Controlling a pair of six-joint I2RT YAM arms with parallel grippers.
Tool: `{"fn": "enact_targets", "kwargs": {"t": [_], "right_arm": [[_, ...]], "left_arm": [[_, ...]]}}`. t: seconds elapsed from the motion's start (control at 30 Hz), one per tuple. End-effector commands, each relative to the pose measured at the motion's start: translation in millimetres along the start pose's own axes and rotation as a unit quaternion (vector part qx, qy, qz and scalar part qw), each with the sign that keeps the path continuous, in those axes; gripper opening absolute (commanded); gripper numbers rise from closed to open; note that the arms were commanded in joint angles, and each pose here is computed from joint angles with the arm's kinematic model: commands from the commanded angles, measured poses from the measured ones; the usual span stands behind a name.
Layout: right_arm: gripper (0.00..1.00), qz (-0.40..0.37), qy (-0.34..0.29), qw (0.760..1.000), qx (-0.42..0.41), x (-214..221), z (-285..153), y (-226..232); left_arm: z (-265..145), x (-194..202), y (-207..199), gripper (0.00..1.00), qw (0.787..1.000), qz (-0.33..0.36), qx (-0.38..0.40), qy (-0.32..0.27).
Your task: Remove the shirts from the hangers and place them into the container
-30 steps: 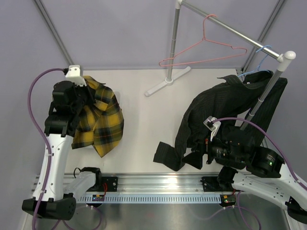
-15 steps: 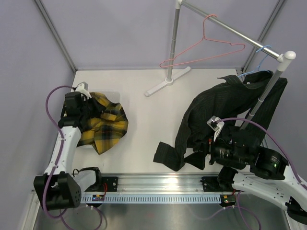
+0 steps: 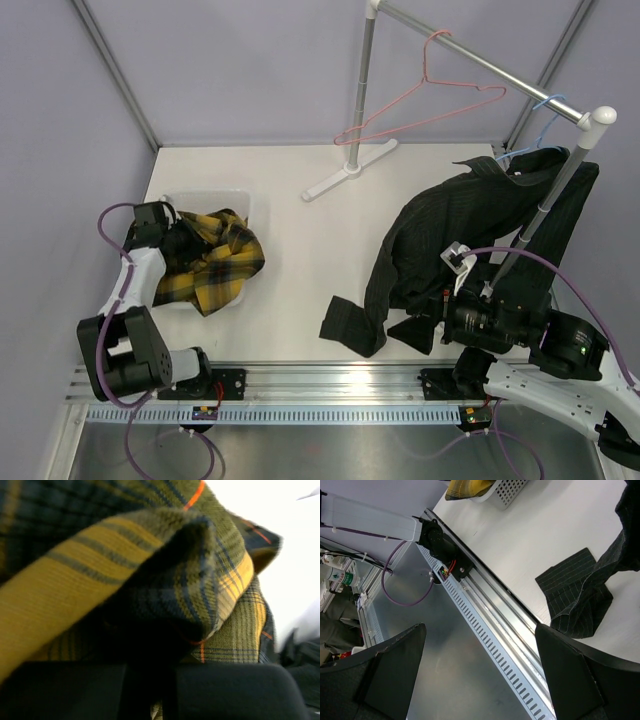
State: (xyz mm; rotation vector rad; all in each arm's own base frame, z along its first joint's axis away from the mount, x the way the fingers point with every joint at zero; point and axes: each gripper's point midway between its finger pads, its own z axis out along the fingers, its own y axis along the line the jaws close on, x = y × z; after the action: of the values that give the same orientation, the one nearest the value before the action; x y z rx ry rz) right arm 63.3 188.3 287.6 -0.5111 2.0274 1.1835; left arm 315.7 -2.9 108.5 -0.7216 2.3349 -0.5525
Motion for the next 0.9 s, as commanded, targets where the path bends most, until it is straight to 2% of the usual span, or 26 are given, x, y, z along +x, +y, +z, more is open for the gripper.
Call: {"fn": "enact_targets", "kwargs": {"t": [0.0,0.17,0.27,0.37,0.5,0.53,0.63,0.67,0.8,0.87], "right_arm": [[1.00,0.001,-0.033,0.999,-0.019,-18.3,-6.3,13.2],[1.00,0.003,-0.044,0.999,-0.025,-25.6,-8.5,18.3],[0.99,0.008,-0.056,0.998,-0.028,-28.4,-13.0,19.3],[0.99,0.010,-0.066,0.997,-0.023,-29.2,-15.9,16.4],[0.99,0.008,-0.063,0.998,-0.013,-27.4,-16.8,12.3],[0.99,0.008,-0.061,0.998,-0.010,-26.3,-17.8,11.4],[0.99,0.006,-0.054,0.998,-0.007,-24.4,-18.9,10.8],[0.99,0.006,-0.055,0.998,-0.004,-25.0,-18.4,9.8],[1.00,0.005,-0.048,0.999,0.003,-22.6,-15.2,6.7],[0.99,0.004,-0.043,0.999,0.003,-21.3,-10.6,6.1]], "left_arm": [[6.6,7.9,23.4,0.00,0.995,0.025,-0.084,0.037],[20.4,15.7,24.2,0.07,0.995,0.001,-0.087,0.057],[26.3,21.0,26.7,0.18,0.993,-0.009,-0.094,0.070],[26.5,25.3,21.2,0.23,0.995,-0.012,-0.077,0.061],[2.7,1.6,22.2,0.44,0.994,-0.001,-0.109,-0.024],[-6.6,-8.2,18.7,0.64,0.993,0.001,-0.111,-0.049],[-47.5,-37.5,3.4,0.85,0.984,0.017,-0.107,-0.139],[-70.7,-48.9,-11.7,0.97,0.979,0.028,-0.087,-0.183],[-125.4,-68.0,-54.2,0.99,0.957,0.075,-0.020,-0.278],[-143.0,-68.4,-79.6,0.99,0.949,0.103,0.025,-0.296]]}}
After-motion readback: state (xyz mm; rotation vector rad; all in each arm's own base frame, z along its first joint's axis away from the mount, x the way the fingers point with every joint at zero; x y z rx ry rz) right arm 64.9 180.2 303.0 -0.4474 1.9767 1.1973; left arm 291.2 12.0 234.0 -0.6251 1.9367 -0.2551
